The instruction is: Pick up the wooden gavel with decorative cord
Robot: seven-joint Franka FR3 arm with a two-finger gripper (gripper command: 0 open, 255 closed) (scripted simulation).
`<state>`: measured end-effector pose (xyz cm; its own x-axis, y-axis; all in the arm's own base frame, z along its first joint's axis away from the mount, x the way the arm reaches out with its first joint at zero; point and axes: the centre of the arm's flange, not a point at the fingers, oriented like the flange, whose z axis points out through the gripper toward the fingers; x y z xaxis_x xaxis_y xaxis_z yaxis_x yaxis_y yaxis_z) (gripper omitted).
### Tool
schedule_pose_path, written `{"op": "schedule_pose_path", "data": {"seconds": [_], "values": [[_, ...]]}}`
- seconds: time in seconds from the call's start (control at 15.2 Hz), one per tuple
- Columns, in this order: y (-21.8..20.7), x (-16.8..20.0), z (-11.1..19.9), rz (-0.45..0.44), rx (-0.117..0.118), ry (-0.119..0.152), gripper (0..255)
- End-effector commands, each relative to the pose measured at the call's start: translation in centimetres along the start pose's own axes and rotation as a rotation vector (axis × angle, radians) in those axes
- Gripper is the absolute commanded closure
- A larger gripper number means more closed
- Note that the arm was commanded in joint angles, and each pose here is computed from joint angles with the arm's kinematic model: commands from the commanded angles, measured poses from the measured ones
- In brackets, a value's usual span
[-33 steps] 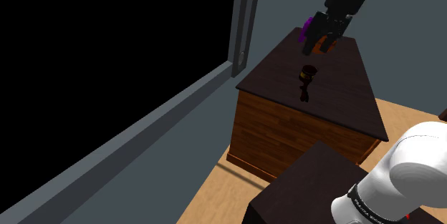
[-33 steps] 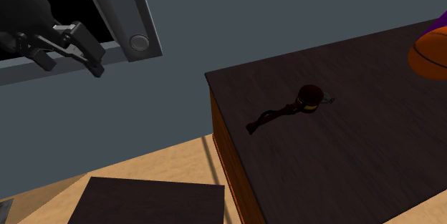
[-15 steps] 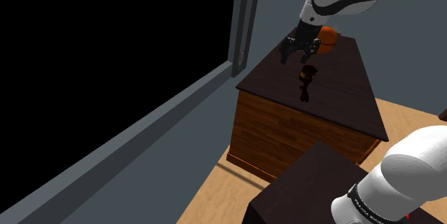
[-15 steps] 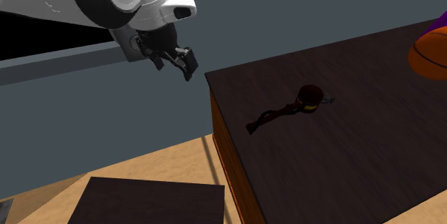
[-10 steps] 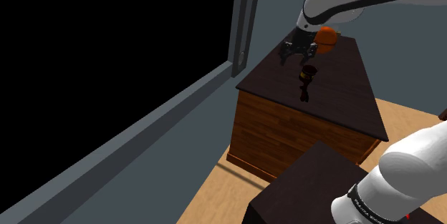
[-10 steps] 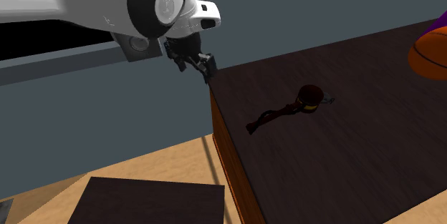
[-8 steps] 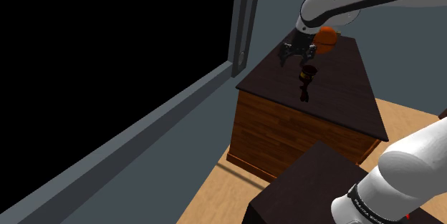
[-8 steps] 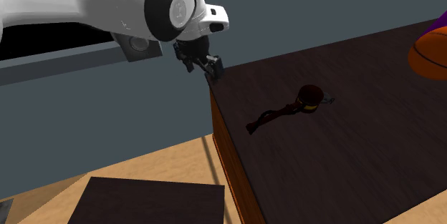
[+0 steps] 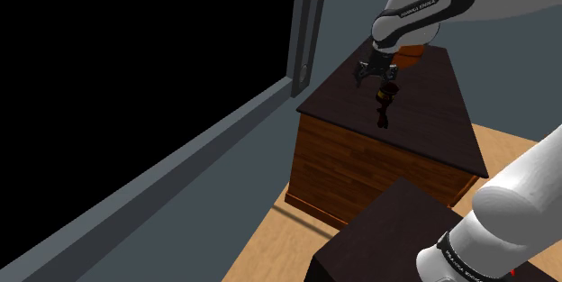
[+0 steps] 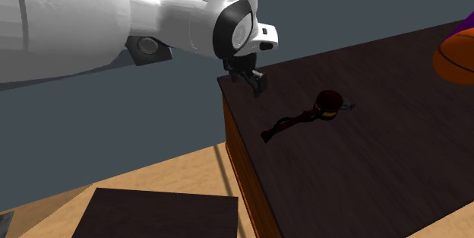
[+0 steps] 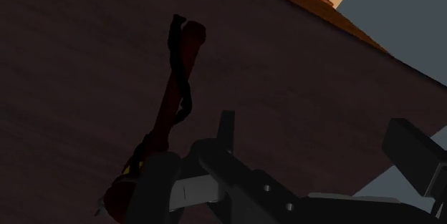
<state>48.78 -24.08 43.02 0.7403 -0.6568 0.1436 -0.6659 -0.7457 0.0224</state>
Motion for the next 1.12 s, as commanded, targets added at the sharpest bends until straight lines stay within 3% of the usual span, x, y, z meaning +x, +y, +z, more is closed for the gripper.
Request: {"op": "schedule_pose_path", "data": {"seconds": [0.0, 1.06], "values": [[1.2, 1.7, 1.7, 0.043, -0.012, 0.003, 0], [13.9, 12.6, 13.2, 0.383, -0.103, 0.017, 0]]}}
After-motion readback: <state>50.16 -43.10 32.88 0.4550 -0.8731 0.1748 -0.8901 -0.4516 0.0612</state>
